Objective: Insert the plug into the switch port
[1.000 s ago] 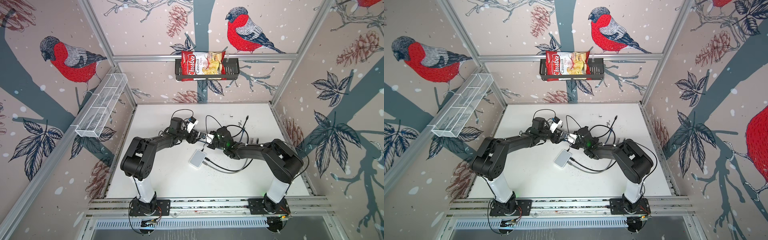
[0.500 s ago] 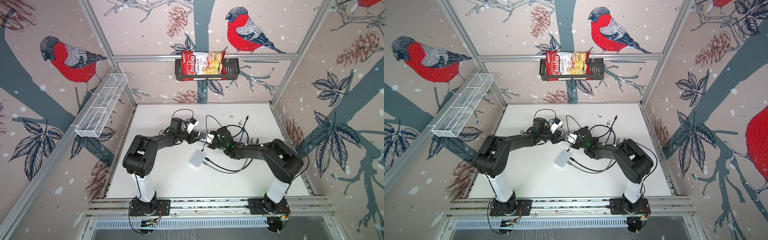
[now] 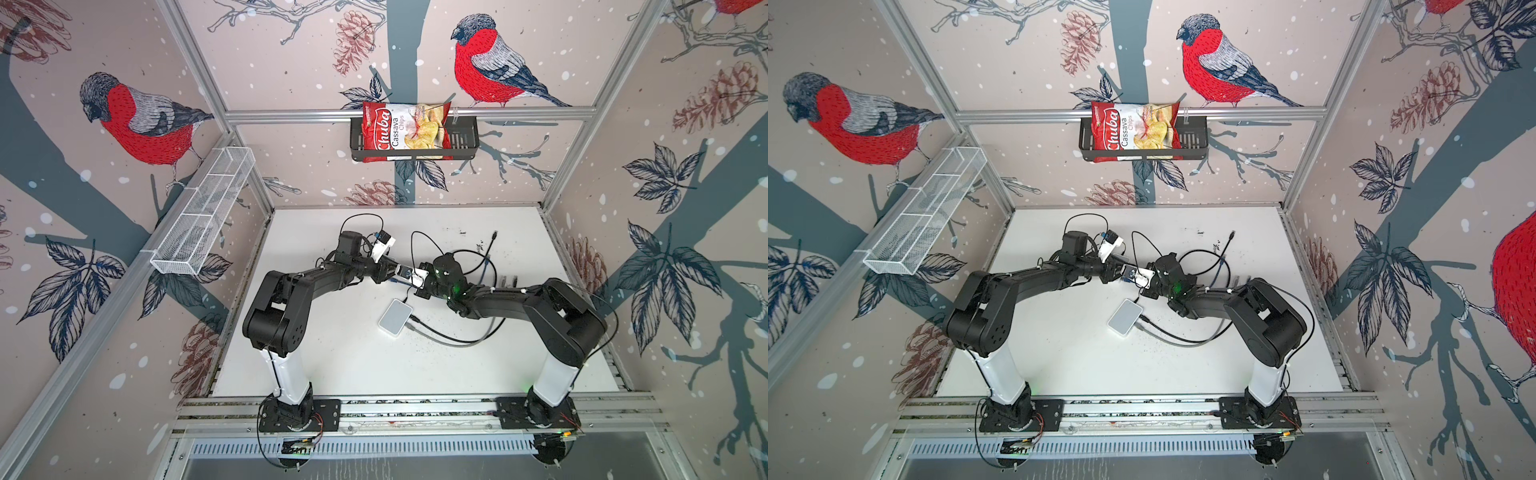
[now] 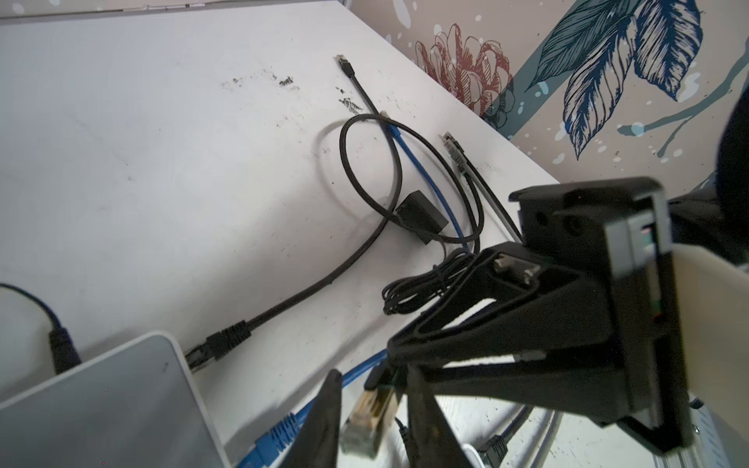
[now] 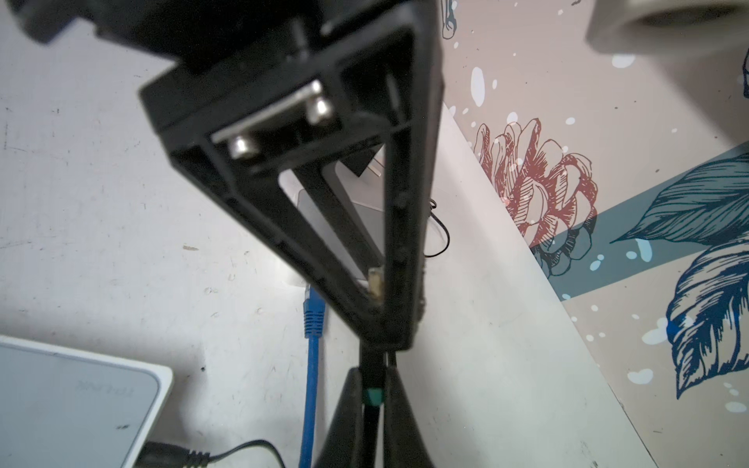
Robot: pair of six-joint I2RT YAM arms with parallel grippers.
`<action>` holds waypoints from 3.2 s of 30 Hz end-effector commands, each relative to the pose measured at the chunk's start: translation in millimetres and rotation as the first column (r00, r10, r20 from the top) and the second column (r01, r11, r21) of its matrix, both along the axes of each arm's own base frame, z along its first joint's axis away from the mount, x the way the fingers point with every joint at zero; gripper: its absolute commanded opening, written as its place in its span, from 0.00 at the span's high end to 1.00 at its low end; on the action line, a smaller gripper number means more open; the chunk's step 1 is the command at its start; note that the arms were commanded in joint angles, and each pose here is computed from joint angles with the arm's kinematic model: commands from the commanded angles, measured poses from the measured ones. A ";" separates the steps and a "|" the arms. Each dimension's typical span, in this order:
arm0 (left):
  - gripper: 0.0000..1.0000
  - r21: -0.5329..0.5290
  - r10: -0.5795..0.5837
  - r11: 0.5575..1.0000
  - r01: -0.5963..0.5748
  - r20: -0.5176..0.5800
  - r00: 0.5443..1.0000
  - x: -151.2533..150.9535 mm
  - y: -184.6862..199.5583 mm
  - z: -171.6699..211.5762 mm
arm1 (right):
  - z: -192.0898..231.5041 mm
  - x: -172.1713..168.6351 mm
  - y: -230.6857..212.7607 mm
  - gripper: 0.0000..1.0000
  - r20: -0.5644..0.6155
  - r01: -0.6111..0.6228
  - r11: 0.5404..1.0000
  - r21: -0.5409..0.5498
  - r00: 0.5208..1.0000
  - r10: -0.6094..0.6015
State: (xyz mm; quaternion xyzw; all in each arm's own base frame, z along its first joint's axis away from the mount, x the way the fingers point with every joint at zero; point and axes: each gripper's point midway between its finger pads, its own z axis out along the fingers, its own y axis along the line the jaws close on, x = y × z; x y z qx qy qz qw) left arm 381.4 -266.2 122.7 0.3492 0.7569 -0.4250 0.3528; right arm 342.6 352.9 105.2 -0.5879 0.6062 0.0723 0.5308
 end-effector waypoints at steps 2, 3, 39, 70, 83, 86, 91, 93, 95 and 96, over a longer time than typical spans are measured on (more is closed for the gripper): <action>0.86 0.001 -0.043 0.999 0.043 -0.025 0.999 -6.1 -1.1 -5.8 | 12.8 0.6 6.2 0.93 0.034 -0.017 0.999 0.041 0.999 0.015; 0.88 0.005 -0.044 0.999 0.044 -0.034 0.998 -7.0 -0.6 -8.6 | 12.8 1.1 6.5 0.93 0.034 -0.015 0.999 0.040 0.999 0.014; 1.00 0.319 -0.266 0.943 0.098 0.540 0.799 -56.5 -1.3 7.3 | 6.6 -29.6 -17.6 0.71 -0.424 -0.375 0.925 0.061 0.829 0.364; 1.00 0.302 -0.293 0.947 0.113 0.661 0.691 -74.2 0.0 16.7 | 4.9 -50.2 13.4 0.81 -0.420 -0.485 0.863 0.142 0.760 0.496; 0.64 0.244 -0.104 0.968 -0.052 0.584 0.805 -46.0 12.3 26.1 | -1.0 -13.4 6.3 0.93 -0.414 -0.252 0.964 0.087 0.871 0.265; 0.58 0.199 0.037 0.965 -0.169 0.536 0.843 -29.8 23.7 34.2 | -5.5 7.7 0.9 0.93 -0.413 -0.110 0.992 0.058 0.902 0.124; 0.57 0.176 0.233 0.931 -0.321 0.390 0.891 -2.7 48.3 35.6 | -19.0 34.0 -11.5 0.92 -0.416 0.086 0.996 -0.007 0.906 -0.081; 0.57 0.191 0.297 0.912 -0.362 0.299 0.907 6.0 58.0 27.4 | -23.3 38.0 -11.9 0.92 -0.420 0.121 0.992 -0.027 0.899 -0.121; 0.58 0.193 0.371 0.888 -0.418 0.238 0.898 15.6 68.5 20.3 | -31.5 40.8 -11.7 0.92 -0.417 0.155 0.985 -0.072 0.893 -0.171; 0.58 0.195 0.413 0.871 -0.452 0.208 0.886 19.5 74.0 14.8 | -35.8 41.8 -10.7 0.92 -0.416 0.168 0.981 -0.095 0.889 -0.193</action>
